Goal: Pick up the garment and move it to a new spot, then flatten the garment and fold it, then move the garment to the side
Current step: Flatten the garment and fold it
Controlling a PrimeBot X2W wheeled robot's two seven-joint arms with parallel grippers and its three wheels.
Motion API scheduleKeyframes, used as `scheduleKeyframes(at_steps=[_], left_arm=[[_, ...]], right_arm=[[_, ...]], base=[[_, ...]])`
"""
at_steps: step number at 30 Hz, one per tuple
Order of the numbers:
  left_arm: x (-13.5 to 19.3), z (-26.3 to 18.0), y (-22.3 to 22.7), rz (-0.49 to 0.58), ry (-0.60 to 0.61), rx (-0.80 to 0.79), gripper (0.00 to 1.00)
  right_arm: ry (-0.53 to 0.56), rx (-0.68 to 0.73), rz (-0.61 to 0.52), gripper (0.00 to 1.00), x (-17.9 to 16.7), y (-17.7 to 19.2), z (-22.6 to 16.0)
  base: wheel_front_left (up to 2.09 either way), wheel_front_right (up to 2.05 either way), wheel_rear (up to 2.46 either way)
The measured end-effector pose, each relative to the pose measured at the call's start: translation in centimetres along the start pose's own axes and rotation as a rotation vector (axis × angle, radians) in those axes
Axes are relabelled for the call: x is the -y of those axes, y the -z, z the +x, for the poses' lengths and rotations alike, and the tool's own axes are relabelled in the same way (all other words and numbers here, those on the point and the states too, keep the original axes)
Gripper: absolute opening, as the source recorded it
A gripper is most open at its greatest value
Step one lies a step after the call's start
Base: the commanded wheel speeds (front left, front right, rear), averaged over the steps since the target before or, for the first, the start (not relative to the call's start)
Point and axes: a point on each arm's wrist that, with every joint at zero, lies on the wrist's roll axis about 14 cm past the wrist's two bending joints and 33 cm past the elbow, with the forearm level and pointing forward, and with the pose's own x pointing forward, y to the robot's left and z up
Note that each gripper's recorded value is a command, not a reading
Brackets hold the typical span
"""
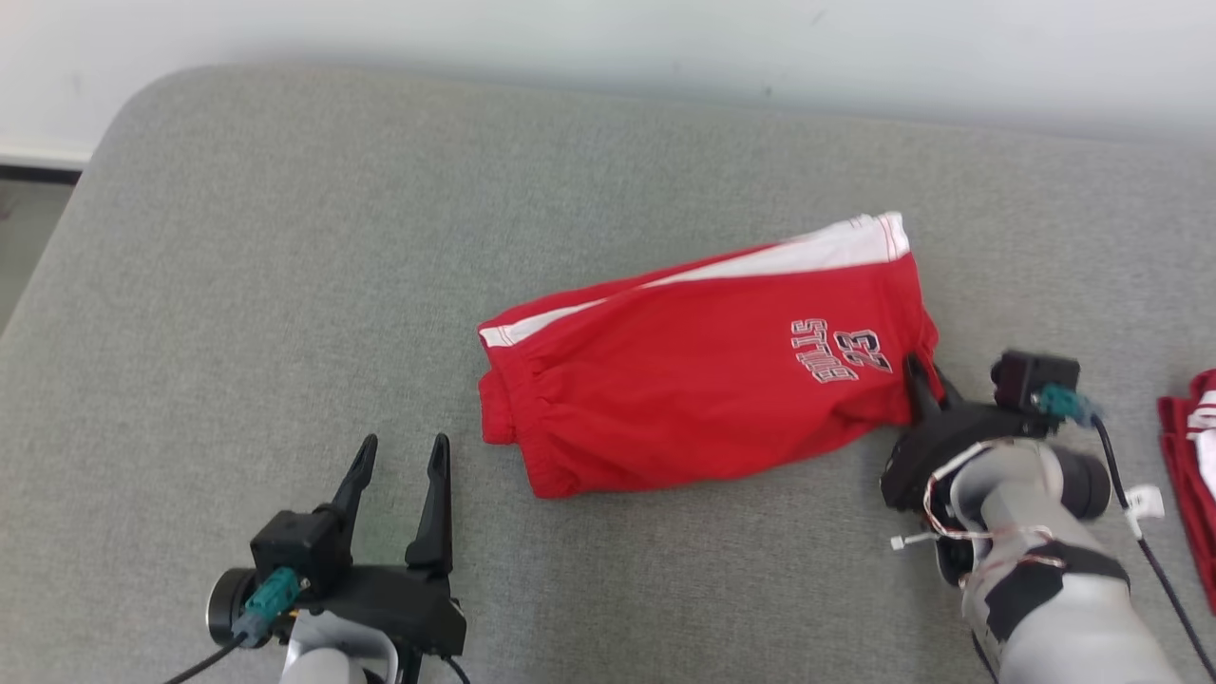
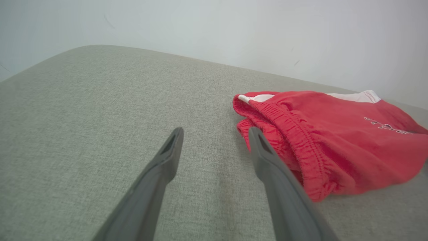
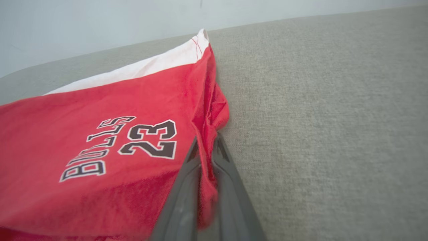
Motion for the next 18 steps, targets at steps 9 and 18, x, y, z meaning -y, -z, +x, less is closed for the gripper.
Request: scheduleKeyframes(at_steps=[9,18], left_arm=[[1.4,-1.4,0.7,0.007,0.035,-0.018,1.0],[3.4,-2.8,1.7,0.03,0.098,-0.044,1.0]], right_arm=[[0.076,0.037,0.112,0.0,2.1,1.2,-4.2],[0.131,0.066,0.142,0.0,3.9,3.0,-9.2]], base=[[0.0,0.0,0.0],[0.0,0.0,0.0]])
